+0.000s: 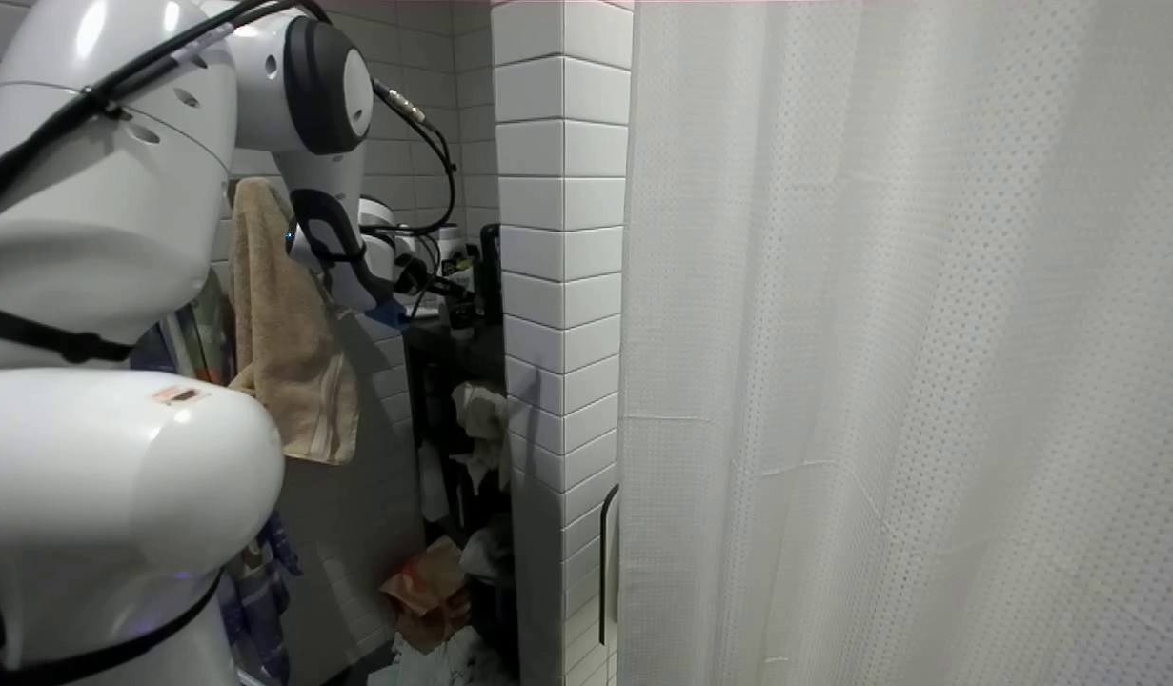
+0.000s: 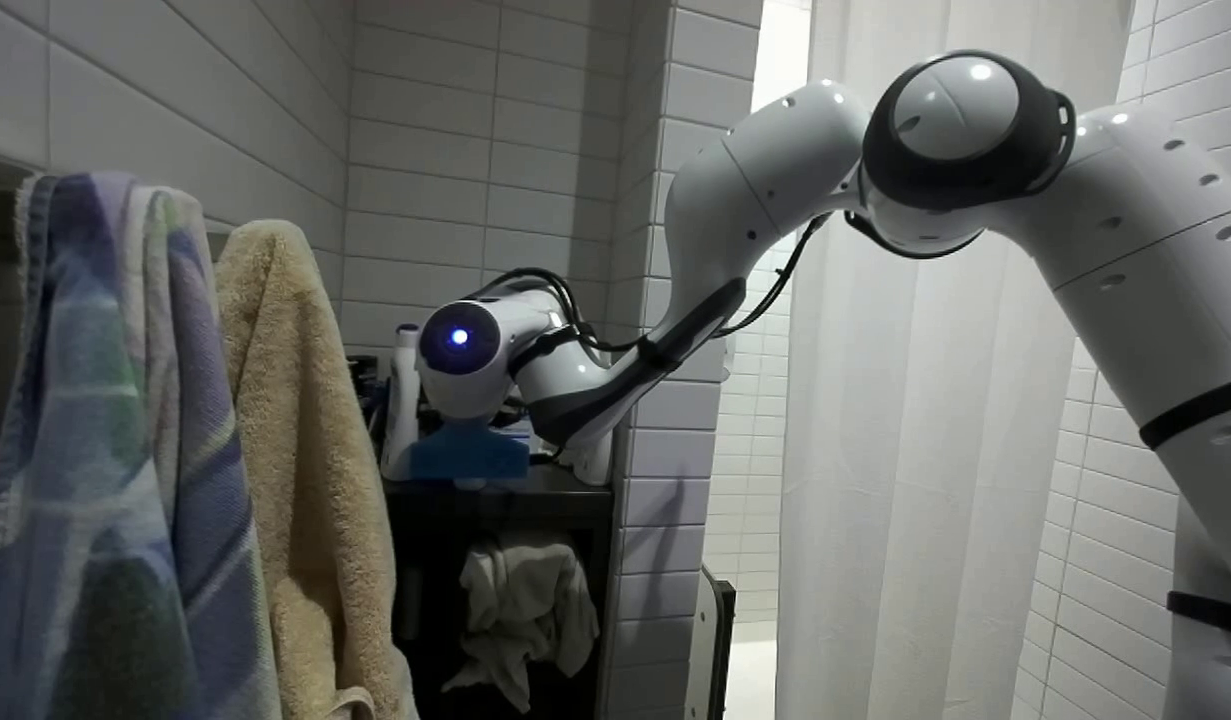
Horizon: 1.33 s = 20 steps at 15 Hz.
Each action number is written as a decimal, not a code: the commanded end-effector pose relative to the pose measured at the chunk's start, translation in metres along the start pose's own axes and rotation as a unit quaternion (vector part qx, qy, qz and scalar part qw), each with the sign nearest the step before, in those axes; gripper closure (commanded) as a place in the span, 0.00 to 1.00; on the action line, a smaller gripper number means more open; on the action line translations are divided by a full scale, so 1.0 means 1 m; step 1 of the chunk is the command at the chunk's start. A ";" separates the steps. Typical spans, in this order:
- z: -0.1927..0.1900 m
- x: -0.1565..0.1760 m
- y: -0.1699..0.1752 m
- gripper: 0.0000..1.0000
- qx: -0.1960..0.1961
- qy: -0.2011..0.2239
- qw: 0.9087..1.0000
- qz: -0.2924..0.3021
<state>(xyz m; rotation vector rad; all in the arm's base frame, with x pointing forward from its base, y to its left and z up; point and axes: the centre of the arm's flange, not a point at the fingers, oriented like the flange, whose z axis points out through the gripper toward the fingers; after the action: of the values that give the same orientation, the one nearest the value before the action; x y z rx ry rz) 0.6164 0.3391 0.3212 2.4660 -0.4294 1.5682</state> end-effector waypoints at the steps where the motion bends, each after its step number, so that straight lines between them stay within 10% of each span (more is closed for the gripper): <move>1: 0.001 0.000 0.001 0.34 -0.003 -0.001 1.000 0.000; 6: -0.007 -0.001 0.001 0.02 -0.001 0.009 1.000 0.000; 20: -0.031 -0.007 -0.010 0.00 -0.055 0.080 0.995 -0.007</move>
<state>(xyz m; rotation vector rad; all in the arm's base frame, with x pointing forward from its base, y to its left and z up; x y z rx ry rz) 0.5989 0.3656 0.3240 2.3094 -0.4192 1.6515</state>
